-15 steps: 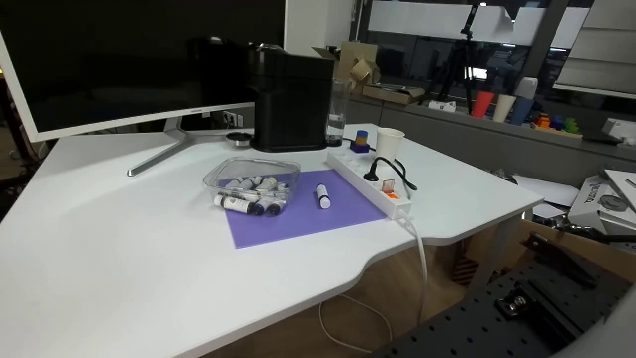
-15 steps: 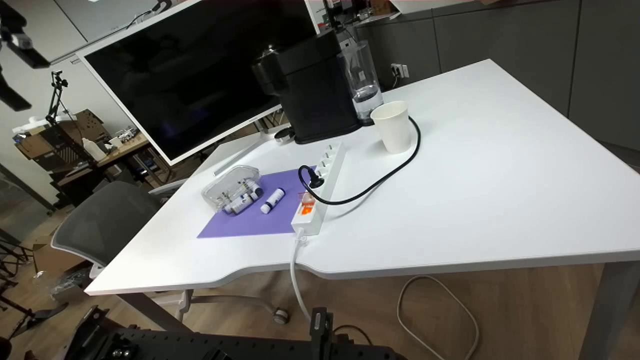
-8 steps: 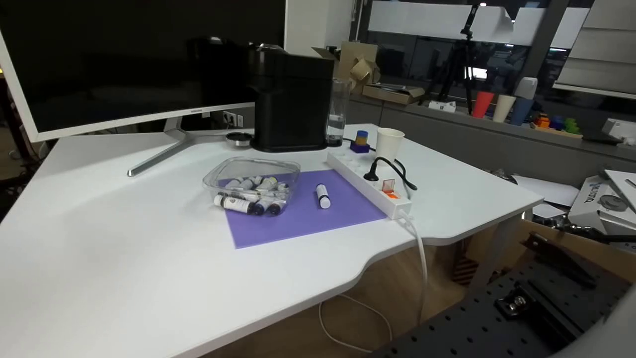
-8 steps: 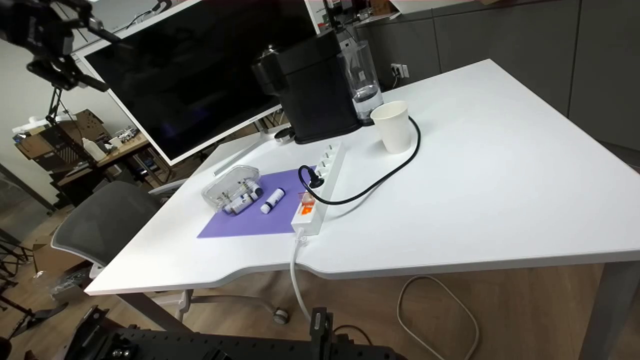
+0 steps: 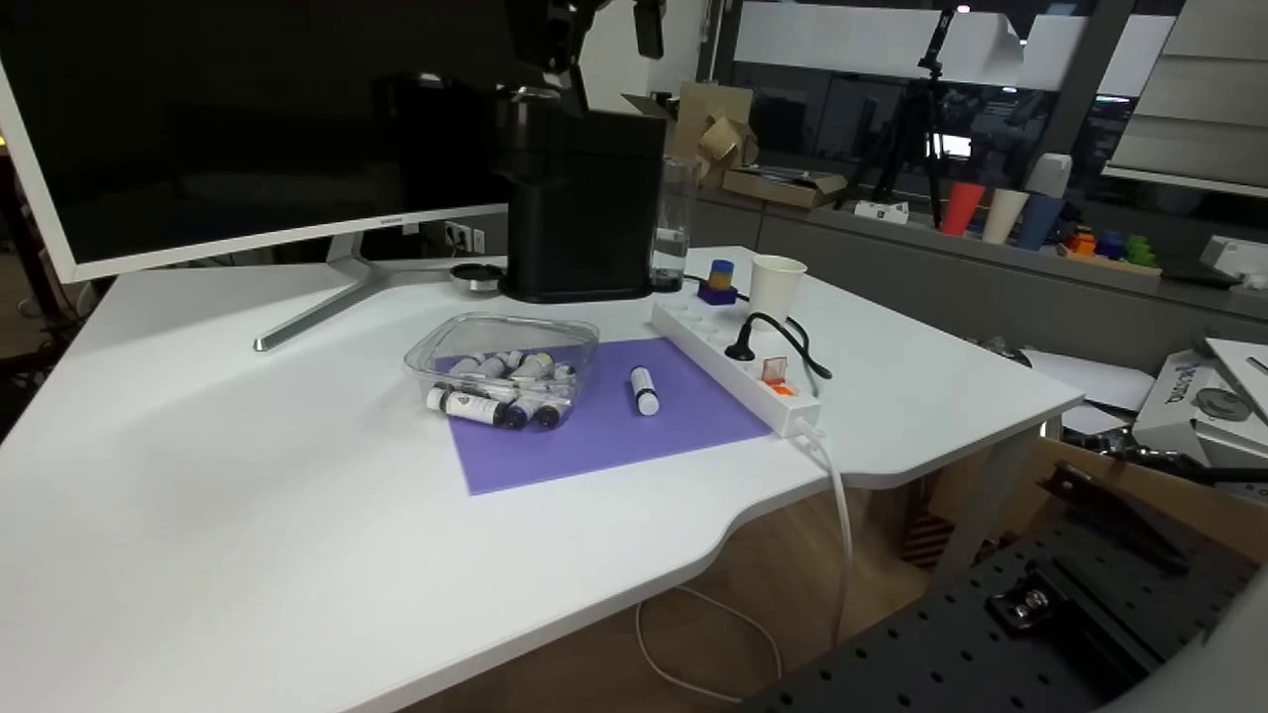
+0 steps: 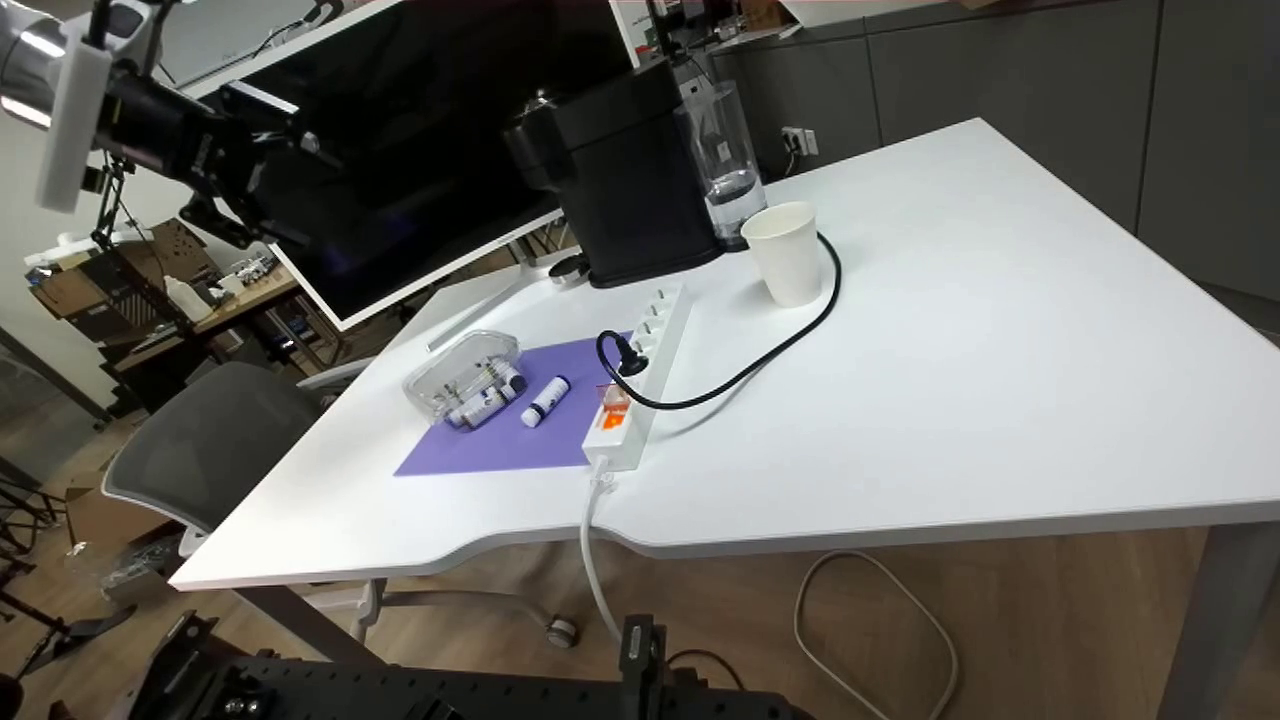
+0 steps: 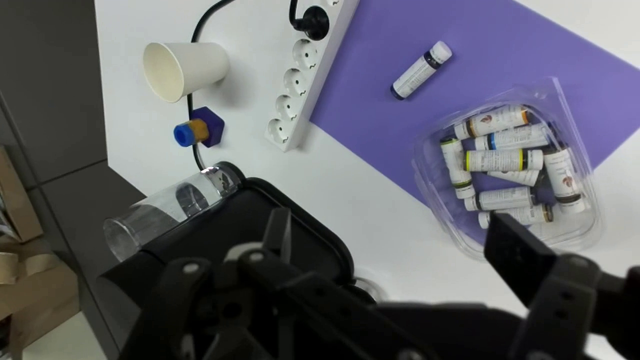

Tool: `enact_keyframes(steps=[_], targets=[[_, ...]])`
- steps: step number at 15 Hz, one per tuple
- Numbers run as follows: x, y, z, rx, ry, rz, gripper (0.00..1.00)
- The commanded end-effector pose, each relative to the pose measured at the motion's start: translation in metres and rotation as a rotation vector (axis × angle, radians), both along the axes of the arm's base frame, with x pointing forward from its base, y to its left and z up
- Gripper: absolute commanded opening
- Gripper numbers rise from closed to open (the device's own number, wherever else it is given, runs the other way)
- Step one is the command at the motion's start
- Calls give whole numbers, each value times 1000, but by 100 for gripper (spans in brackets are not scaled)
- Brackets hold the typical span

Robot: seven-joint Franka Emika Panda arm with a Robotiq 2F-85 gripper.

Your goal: Open the lid of the container

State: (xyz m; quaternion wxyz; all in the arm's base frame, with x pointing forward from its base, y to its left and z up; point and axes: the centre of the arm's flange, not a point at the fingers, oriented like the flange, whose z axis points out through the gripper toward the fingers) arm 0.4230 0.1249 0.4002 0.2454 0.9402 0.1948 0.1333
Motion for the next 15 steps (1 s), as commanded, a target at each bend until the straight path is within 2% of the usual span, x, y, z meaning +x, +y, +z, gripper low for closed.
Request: enact_keyframes(steps=[1,5,15], targets=[[1,-1,-4,-1,7,0,100],[7,-1,-16,-32,31,36,100],[28,-16,-120,-30,344,306,100]])
